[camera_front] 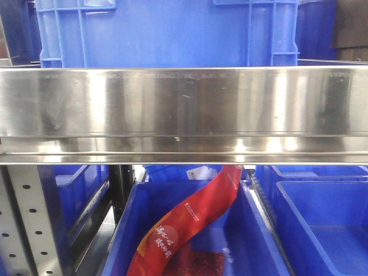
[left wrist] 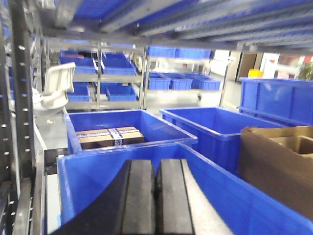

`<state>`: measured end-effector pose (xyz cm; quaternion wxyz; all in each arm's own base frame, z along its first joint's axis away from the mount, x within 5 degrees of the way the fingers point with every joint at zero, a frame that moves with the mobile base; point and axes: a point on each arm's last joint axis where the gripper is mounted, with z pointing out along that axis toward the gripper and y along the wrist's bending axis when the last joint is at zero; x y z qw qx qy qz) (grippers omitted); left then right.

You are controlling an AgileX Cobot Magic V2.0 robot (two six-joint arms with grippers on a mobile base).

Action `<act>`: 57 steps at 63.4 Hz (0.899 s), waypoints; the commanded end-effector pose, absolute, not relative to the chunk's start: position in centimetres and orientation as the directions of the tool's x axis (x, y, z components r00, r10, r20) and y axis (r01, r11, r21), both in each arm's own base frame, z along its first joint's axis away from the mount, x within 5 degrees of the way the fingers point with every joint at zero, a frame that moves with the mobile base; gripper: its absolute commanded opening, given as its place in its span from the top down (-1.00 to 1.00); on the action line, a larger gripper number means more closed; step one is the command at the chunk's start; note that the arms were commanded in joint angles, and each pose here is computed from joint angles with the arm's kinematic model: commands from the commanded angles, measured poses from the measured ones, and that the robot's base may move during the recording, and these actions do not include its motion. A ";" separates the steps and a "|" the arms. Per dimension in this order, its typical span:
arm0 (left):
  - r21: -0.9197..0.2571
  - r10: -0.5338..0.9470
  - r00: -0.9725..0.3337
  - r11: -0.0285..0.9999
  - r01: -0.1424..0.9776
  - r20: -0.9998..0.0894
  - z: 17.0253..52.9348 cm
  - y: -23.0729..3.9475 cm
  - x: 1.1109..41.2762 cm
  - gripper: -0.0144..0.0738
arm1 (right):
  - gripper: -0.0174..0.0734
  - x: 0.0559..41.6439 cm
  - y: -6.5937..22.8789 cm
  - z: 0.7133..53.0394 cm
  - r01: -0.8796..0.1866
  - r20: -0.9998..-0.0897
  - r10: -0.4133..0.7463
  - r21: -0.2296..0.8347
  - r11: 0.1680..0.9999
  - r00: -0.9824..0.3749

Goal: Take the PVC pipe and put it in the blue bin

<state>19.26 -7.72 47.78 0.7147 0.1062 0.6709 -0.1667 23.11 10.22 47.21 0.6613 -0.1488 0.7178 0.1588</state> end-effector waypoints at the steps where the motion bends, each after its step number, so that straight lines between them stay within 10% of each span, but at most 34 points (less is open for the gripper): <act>1: -0.082 -0.109 0.046 0.918 0.389 -0.993 46.3 -7.1 17.2 0.92 | 0.98 22.0 9.7 45.9 -0.419 -0.999 0.007 0.027 0.908 -0.050; 31: -0.094 -0.102 0.029 0.973 0.211 -0.994 34.5 -2.7 12.8 0.92 | 0.98 16.1 6.9 35.4 -0.387 -0.991 0.065 0.106 0.916 -0.117; 57: -0.094 -0.100 0.029 0.980 0.175 -0.995 34.0 -2.2 12.4 0.92 | 0.98 13.0 5.7 36.6 -0.399 -0.994 0.104 0.106 0.911 -0.026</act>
